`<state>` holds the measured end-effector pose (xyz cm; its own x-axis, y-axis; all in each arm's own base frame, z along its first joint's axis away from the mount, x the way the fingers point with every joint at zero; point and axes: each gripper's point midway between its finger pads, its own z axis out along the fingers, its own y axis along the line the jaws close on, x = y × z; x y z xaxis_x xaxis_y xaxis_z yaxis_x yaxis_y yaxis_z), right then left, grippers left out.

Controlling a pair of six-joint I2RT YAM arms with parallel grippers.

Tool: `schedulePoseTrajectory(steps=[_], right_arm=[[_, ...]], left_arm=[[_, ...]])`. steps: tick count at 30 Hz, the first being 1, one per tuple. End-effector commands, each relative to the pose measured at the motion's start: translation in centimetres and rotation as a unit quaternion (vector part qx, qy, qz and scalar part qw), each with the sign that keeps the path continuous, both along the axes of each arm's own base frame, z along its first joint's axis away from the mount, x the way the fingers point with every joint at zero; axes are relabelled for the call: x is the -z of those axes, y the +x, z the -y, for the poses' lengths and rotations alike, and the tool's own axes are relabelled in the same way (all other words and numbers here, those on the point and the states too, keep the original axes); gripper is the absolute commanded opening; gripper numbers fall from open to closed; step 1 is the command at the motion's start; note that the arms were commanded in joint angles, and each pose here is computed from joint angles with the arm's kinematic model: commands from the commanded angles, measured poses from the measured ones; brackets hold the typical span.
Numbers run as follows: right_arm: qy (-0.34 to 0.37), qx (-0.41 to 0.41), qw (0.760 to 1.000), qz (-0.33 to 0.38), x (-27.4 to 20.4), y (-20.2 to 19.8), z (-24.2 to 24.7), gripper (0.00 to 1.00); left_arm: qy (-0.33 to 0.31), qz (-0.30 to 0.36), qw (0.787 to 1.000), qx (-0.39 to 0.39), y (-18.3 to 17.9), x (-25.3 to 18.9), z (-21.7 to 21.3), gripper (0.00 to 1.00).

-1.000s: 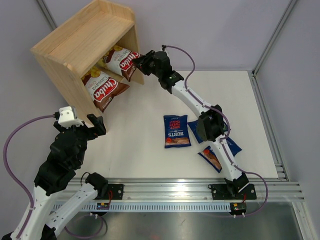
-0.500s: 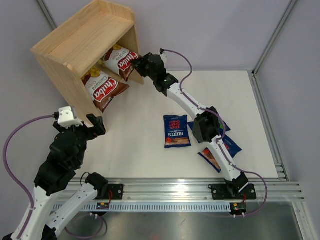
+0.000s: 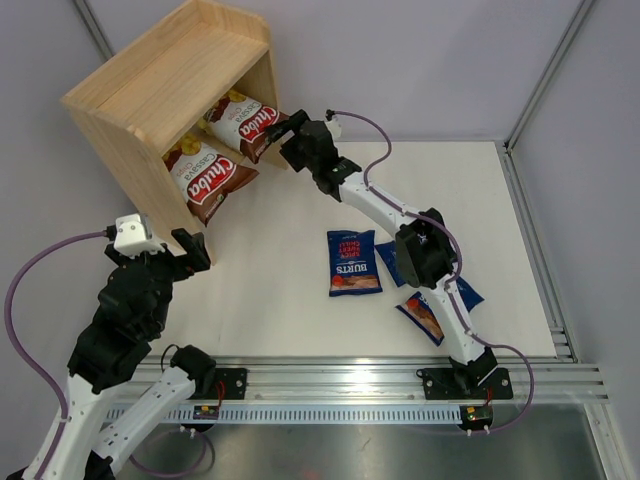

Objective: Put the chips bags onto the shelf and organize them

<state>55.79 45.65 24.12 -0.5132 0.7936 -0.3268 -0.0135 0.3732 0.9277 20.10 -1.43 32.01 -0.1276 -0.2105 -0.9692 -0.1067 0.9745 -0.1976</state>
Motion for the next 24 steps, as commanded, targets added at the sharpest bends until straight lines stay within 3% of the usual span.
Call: schedulePoseTrajectory(steps=[1,4,5,9,12,13,14,15,16,17,18,19,20,22,23,24], right_arm=[[0.03,0.006,0.996,0.082,-8.4,-1.3,2.3,0.93],[0.032,-0.013,0.994,0.103,-10.3,-1.6,3.0,0.94],[0.033,-0.017,0.994,0.105,-10.6,-1.7,3.0,1.0],[0.021,-0.023,0.993,0.115,-11.6,-2.6,4.0,0.99],[0.001,-0.022,0.99,0.14,-13.0,-4.0,6.1,1.0],[-0.016,-0.022,0.992,0.126,-10.9,-4.4,7.0,1.0],[-0.01,-0.014,0.989,0.149,-13.7,-5.4,9.2,0.99],[-0.022,-0.018,0.985,0.169,-14.2,-6.1,10.2,1.0],[-0.048,-0.019,0.988,0.144,-11.1,-6.6,11.5,0.99],[-0.048,-0.008,0.985,0.167,-13.8,-8.0,14.0,0.99],[-0.071,-0.021,0.981,0.179,-13.6,-9.0,15.0,0.99],[-0.099,-0.028,0.983,0.152,-10.6,-9.9,16.3,0.99],[-0.106,-0.028,0.98,0.165,-12.2,-11.7,17.8,1.0],[-0.173,-0.053,0.975,0.133,-8.4,-13.5,20.5,0.99],[-0.186,-0.056,0.97,0.145,-9.5,-15.2,21.8,0.99],[-0.235,-0.076,0.963,0.109,-6.1,-16.7,23.2,0.99]], left_arm=[[-0.005,0.022,1.0,0.001,0.2,-1.1,0.0,0.99],[-0.005,0.021,1.0,0.0,0.3,-1.0,0.0,0.99],[-0.003,0.017,1.0,-0.001,0.4,-0.9,0.0,0.99],[-0.002,0.015,1.0,-0.002,0.6,-0.8,0.1,0.99],[-0.002,0.014,1.0,0.014,0.8,-0.9,0.7,0.99],[-0.004,0.013,0.999,0.03,0.8,-0.9,1.4,0.99],[-0.009,0.019,0.999,0.04,0.7,-1.3,1.7,0.99],[-0.014,0.021,0.998,0.052,0.7,-1.5,2.1,0.99],[-0.021,0.025,0.997,0.077,0.5,-1.8,2.9,0.99],[-0.027,0.031,0.995,0.09,0.4,-2.3,3.4,0.99],[-0.034,0.032,0.993,0.104,0.3,-2.5,4.0,0.99],[-0.042,0.032,0.99,0.127,0.1,-2.7,4.8,0.99],[-0.049,0.029,0.989,0.139,0.2,-2.7,5.5,0.99],[-0.068,0.019,0.981,0.181,0.2,-2.7,7.4,0.99],[-0.071,0.0,0.979,0.19,0.8,-1.9,8.2,0.99],[-0.087,-0.013,0.974,0.208,0.8,-1.7,9.2,0.99]])
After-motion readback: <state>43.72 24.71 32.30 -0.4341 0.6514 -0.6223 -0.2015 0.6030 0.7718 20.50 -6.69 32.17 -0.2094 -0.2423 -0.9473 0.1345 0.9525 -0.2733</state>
